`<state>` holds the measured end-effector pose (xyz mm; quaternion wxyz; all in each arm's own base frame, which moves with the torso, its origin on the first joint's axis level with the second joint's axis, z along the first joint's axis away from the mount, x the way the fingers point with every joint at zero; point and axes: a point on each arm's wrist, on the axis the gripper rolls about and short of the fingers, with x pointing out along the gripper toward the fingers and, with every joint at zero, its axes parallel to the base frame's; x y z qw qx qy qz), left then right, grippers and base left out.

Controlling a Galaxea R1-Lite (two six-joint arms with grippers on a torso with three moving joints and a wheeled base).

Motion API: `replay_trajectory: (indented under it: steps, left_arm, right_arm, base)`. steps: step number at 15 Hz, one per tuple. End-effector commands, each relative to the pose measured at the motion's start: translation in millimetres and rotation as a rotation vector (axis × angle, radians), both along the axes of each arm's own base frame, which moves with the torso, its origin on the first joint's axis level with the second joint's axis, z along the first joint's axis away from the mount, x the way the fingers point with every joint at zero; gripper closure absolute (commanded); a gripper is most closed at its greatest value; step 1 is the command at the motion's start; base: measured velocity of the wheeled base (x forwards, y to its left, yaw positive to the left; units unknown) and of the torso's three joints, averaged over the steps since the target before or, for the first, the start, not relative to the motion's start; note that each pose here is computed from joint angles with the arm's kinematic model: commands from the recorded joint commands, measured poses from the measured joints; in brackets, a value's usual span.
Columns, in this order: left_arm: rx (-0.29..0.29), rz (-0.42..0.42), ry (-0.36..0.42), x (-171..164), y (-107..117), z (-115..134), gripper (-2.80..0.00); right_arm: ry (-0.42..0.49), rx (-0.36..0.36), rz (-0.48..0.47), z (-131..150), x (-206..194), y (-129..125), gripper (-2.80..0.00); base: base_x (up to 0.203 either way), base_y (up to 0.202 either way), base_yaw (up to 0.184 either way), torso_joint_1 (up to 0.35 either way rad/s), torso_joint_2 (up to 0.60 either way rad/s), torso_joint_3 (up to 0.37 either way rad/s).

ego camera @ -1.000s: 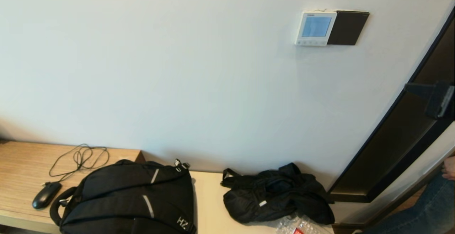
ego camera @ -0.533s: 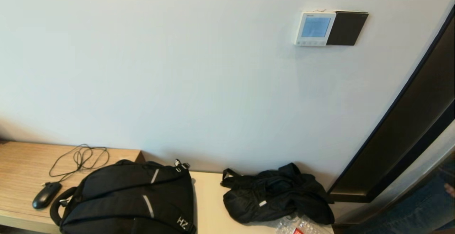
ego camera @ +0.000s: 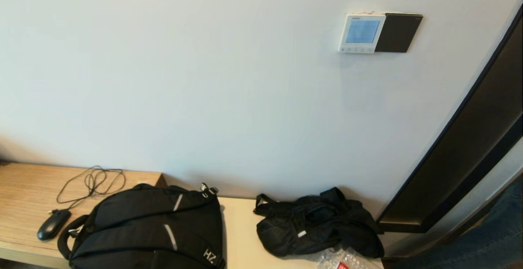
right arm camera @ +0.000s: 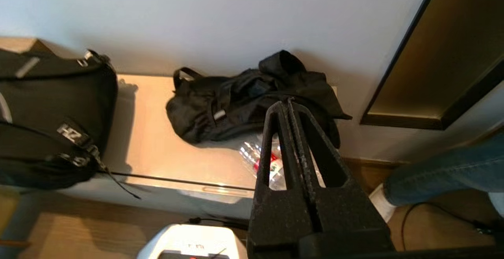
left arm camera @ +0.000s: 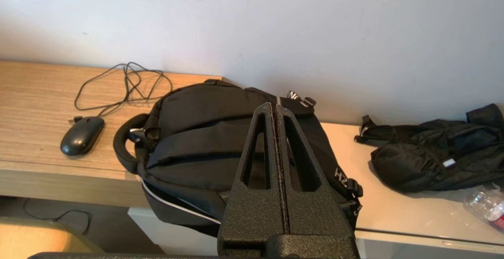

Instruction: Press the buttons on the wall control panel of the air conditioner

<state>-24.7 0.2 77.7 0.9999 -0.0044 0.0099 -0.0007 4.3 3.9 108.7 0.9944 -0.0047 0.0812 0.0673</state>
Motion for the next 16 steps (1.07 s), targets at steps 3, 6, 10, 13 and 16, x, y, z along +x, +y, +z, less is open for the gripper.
replay_trajectory:
  steps: [3, 6, 10, 13, 16]
  left_arm:
    - [0.0, 0.0, -0.001, 0, 0, 0, 0.0]
    - [0.0, 0.0, -0.001, 0, 0, 0, 0.0]
    - [0.0, 0.0, -0.001, 0, 0, 0, 0.0]
    - [-0.001, 0.0, -0.001, 0, 0, 0, 0.0]
    - [-0.002, 0.0, -0.001, 0, 0, 0, 0.0]
  right_arm:
    - [-0.122, -0.031, -0.007, -18, -21, 0, 0.0]
    - [-0.174, -0.038, -0.063, -25, -32, -2, 0.0]
    - [-0.133, -0.057, -0.116, -33, -29, -3, 0.0]
    - [-0.177, -0.075, -0.117, -33, -27, -3, 0.0]
    - [-0.173, -0.055, -0.122, -33, -27, -3, 0.0]
  base:
    - [0.0, 0.0, 0.0, 0.0, 0.0, 0.0]
    - [0.0, 0.0, 0.0, 0.0, 0.0, 0.0]
    - [0.0, 0.0, 0.0, 0.0, 0.0, 0.0]
    - [0.0, 0.0, 0.0, 0.0, 0.0, 0.0]
    - [0.0, 0.0, 0.0, 0.0, 0.0, 0.0]
